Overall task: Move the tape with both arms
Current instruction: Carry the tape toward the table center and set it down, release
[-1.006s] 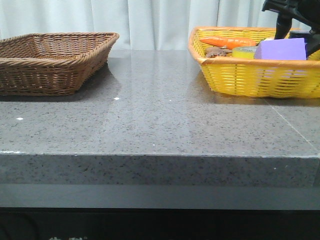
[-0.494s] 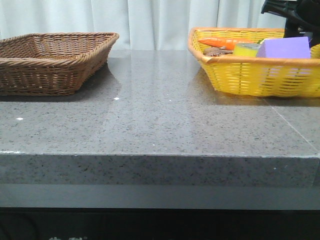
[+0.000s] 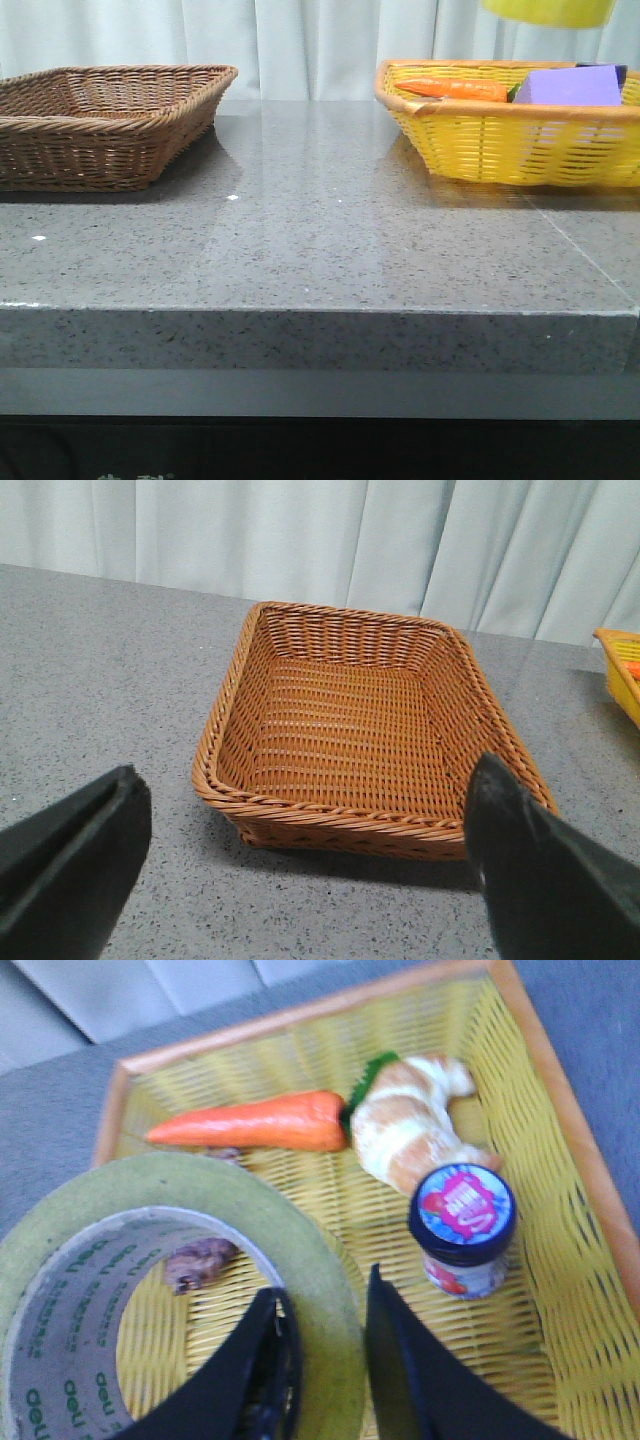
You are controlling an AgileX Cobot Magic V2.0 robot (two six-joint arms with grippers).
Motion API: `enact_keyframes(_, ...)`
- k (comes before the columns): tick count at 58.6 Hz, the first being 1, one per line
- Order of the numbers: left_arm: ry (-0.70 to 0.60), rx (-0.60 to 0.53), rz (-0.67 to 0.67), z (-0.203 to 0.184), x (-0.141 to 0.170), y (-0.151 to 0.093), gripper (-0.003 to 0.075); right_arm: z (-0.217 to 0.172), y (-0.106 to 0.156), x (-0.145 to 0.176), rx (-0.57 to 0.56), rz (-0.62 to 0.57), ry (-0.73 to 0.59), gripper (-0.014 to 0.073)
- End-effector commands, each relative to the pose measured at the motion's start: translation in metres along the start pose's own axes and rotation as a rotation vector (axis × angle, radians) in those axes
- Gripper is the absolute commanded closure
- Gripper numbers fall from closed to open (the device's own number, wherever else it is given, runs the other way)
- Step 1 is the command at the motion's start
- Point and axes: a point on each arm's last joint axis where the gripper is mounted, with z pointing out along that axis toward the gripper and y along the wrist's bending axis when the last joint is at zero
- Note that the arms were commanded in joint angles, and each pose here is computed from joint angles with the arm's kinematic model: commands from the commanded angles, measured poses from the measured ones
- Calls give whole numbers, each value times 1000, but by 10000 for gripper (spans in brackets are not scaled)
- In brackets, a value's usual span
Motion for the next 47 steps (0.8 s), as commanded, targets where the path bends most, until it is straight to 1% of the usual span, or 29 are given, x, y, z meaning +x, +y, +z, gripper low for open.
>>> enact_keyframes(1, -91, 10, -8, -1, -15, -2, 102, -52, 28, -24, -107, -86, -195, 580)
enact_keyframes(7, -91, 10, -8, -1, -15, -2, 103, -76, 53, -14, -186, -167, -197, 580)
enact_keyframes(12, -91, 10, -8, -1, -15, -2, 102, -90, 77, 4, -269, -240, -169, 580)
enact_keyframes(16, -91, 10, -8, -1, -15, -2, 102, -96, 91, 21, -328, -275, -140, 580)
enact_keyframes(25, -91, 10, -8, -1, -15, -2, 103, -95, 127, 71, -458, -384, -30, 580)
enact_keyframes(29, -91, 10, -8, -1, -15, -2, 102, -89, 144, 99, -508, -442, 36, 580)
enact_keyframes(36, -91, 10, -8, -1, -15, -2, 103, -70, 159, 134, -524, -505, 138, 580)
enact_keyframes(47, -91, 10, -8, -1, -15, -2, 102, -37, 166, 158, -492, -531, 223, 580)
